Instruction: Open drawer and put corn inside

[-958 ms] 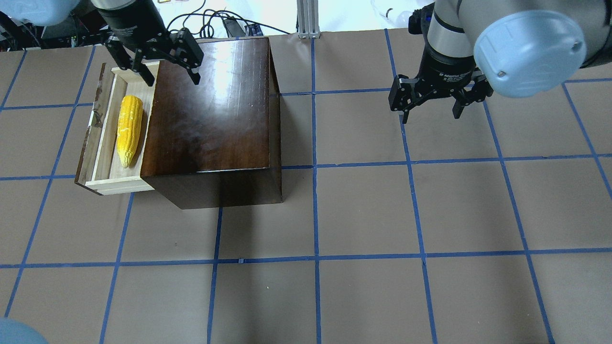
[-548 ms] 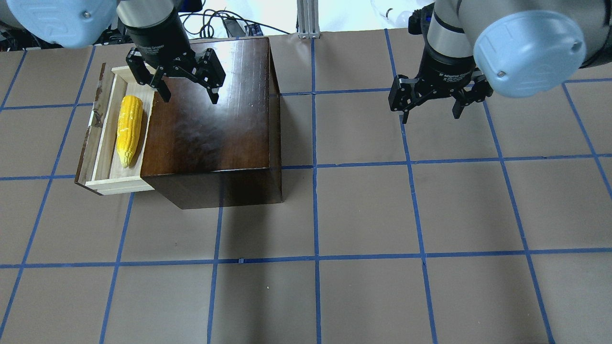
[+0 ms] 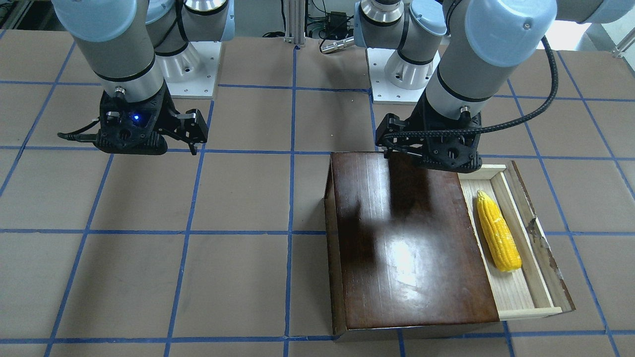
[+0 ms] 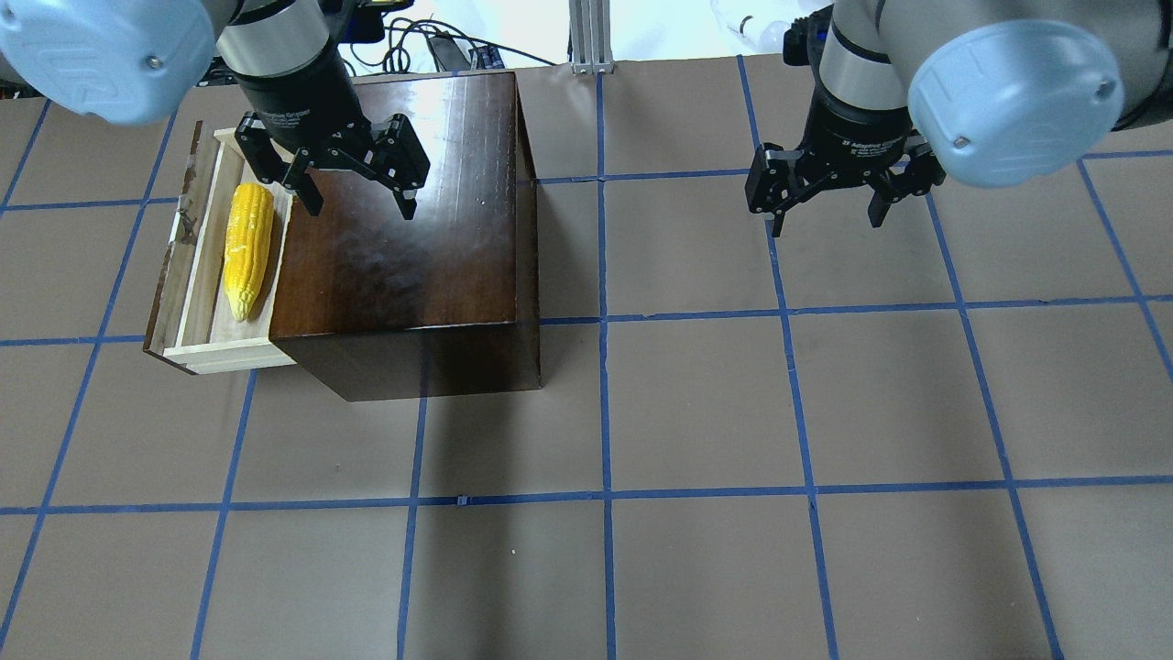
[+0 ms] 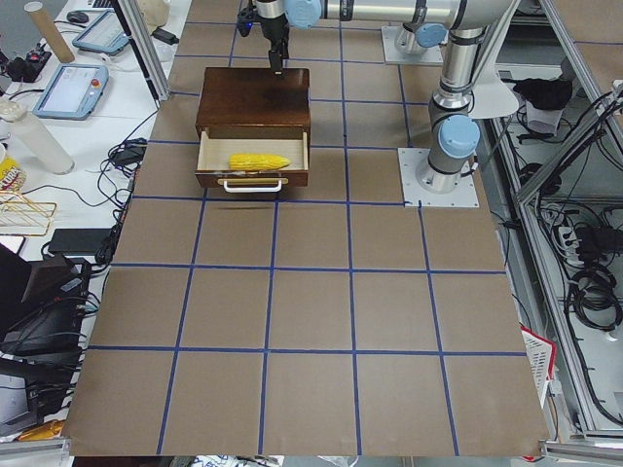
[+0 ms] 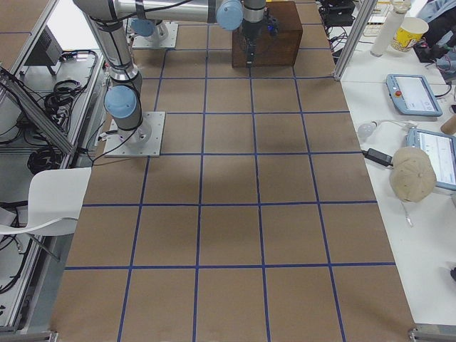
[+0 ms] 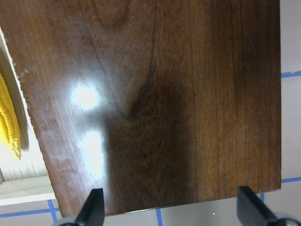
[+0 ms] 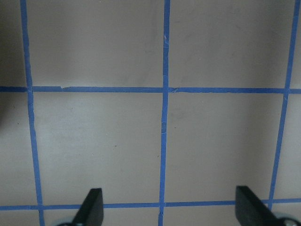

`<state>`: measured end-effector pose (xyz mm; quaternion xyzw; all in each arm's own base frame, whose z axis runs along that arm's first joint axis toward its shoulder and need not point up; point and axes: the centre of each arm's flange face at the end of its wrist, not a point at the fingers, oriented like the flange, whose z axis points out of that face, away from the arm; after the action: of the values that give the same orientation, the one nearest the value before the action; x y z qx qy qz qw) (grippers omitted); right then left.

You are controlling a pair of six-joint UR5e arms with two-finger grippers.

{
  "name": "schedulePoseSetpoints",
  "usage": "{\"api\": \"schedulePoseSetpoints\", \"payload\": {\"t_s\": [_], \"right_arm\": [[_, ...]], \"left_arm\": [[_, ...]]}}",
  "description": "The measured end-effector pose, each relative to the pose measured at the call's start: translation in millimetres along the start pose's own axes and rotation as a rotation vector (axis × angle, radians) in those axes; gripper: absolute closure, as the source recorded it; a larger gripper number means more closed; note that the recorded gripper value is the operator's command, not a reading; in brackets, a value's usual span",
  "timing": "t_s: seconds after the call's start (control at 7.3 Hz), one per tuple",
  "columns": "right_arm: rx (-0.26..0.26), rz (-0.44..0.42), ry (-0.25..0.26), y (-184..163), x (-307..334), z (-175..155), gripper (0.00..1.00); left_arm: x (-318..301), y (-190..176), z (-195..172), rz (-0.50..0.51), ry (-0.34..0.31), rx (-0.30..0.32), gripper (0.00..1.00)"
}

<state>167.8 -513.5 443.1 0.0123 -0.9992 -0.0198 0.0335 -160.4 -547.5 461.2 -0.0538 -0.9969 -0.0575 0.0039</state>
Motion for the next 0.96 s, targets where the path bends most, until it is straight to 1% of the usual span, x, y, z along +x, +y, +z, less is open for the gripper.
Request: {"api": "schedulePoseSetpoints", "payload": {"t_s": [0.55, 0.96], "right_arm": [[0.000, 0.000, 0.000, 0.1, 0.0, -0.1, 0.00], [0.000, 0.000, 0.000, 0.3, 0.1, -0.3, 0.00]], "left_arm": [[-0.1, 2.7, 1.3, 0.001, 0.000, 0.013, 0.00], [-0.1, 4.4, 3.0, 0.002, 0.000, 0.011, 0.00]]}}
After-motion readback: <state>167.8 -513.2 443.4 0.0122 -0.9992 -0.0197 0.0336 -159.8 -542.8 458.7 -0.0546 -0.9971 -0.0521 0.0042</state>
